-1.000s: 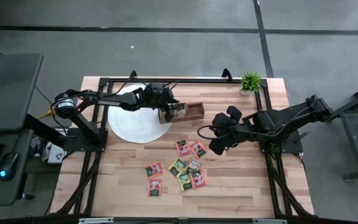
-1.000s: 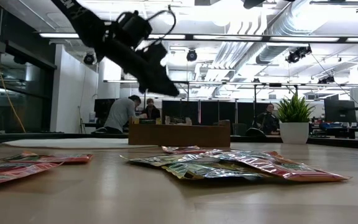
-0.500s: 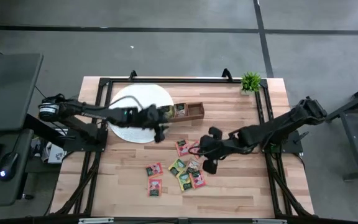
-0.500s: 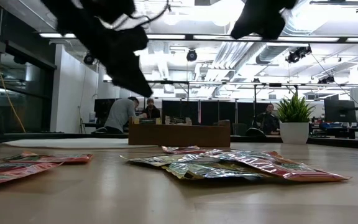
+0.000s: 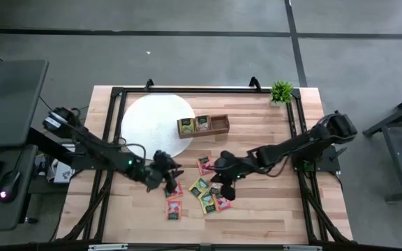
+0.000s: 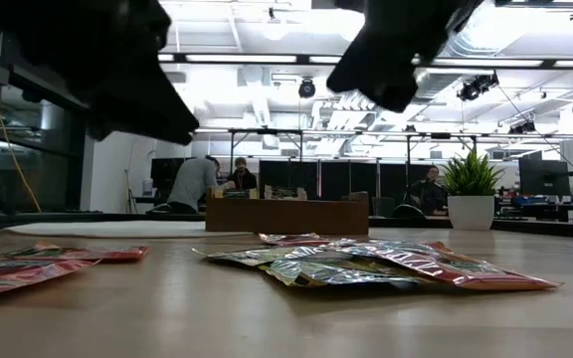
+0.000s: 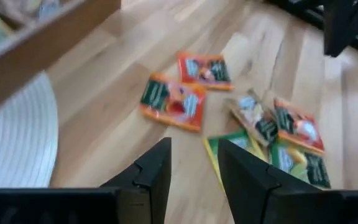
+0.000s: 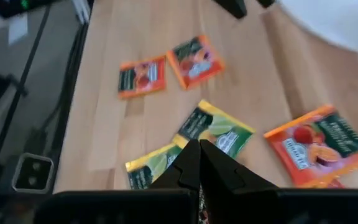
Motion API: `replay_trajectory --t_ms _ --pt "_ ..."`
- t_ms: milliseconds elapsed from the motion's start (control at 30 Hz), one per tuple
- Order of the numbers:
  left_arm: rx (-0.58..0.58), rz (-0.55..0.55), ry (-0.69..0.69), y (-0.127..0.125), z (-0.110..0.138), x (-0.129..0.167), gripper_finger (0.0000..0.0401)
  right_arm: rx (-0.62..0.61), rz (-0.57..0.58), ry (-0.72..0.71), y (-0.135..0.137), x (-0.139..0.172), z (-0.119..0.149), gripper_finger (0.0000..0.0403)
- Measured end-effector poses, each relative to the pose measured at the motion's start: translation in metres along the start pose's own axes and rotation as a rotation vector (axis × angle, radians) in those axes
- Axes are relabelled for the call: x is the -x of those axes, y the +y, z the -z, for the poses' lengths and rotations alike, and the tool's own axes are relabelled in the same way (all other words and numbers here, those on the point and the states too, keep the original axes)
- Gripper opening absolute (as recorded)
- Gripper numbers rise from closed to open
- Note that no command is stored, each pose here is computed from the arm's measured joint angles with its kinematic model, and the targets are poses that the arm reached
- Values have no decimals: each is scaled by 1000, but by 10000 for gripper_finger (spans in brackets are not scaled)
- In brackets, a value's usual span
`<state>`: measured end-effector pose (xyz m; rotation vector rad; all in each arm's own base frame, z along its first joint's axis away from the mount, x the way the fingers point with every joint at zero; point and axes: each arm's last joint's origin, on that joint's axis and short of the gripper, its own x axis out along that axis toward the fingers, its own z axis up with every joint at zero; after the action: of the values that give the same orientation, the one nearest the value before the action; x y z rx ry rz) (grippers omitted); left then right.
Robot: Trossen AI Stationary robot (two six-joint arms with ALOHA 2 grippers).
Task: Pick & Place Tea
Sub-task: Put the yellow tea bag into the left compartment of the wooden organizer
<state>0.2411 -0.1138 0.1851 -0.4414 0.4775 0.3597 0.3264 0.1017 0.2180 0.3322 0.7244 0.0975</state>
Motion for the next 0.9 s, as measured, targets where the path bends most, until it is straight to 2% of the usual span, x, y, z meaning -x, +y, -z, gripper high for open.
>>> replay_trajectory --t_ms 200,367,567,700,900 --pt "115 64 30 -17 26 -4 129 57 -53 130 -5 -41 0 0" --pt "191 100 43 -35 33 -14 129 92 -55 224 -8 -64 8 0" --pt "230 93 71 -58 40 -36 129 117 -36 275 -14 -69 14 0" --pt "225 79 91 -70 45 -48 129 147 -44 248 -16 -69 10 0" --pt "230 44 141 -73 48 -52 129 163 -36 248 -21 -74 11 0"
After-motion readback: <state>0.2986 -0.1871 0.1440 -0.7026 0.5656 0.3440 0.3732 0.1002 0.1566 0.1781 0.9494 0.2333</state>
